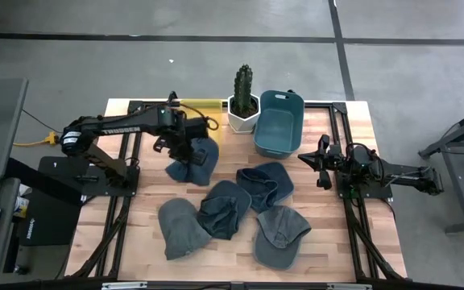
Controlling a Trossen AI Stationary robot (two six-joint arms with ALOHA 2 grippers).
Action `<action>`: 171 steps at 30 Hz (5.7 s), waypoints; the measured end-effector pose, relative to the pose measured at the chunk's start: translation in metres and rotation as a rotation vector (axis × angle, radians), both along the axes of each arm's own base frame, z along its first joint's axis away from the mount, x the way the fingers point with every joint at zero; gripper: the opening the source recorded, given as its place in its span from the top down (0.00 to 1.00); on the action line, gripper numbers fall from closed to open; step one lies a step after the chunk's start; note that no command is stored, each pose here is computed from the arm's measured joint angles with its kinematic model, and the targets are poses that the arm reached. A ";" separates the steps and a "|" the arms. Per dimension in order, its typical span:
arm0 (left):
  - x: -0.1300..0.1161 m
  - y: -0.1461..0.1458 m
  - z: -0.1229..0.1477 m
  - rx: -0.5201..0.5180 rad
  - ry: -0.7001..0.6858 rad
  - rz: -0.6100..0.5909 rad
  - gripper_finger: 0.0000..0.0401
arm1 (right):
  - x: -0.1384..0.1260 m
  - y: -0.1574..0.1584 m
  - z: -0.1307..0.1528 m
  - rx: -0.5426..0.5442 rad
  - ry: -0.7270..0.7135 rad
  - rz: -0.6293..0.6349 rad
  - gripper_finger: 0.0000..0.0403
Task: Pick & Place hat
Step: Put the left blue cap into the yellow bin
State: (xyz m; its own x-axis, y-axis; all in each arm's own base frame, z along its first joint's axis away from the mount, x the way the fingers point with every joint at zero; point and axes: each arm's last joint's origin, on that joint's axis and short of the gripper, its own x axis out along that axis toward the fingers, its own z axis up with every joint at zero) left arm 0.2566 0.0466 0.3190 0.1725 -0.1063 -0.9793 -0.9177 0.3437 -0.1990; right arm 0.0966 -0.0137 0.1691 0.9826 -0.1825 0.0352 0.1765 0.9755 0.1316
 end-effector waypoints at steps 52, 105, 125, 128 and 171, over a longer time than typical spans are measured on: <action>0.015 0.171 -0.085 0.102 -0.013 0.257 1.00 | 0.000 0.000 0.000 0.000 0.000 0.000 1.00; 0.038 0.045 -0.023 -0.084 -0.236 -0.129 0.41 | 0.000 0.000 0.000 0.000 0.000 0.000 1.00; 0.007 -0.060 -0.087 -0.022 -0.494 -0.450 0.36 | 0.000 0.000 0.000 0.000 0.001 0.000 1.00; -0.004 -0.071 -0.103 -0.001 -0.487 -0.491 0.37 | 0.000 0.000 0.000 0.000 0.001 0.000 1.00; 0.002 -0.105 -0.161 0.093 -0.725 -0.628 0.37 | 0.000 0.000 0.000 0.000 0.001 0.000 1.00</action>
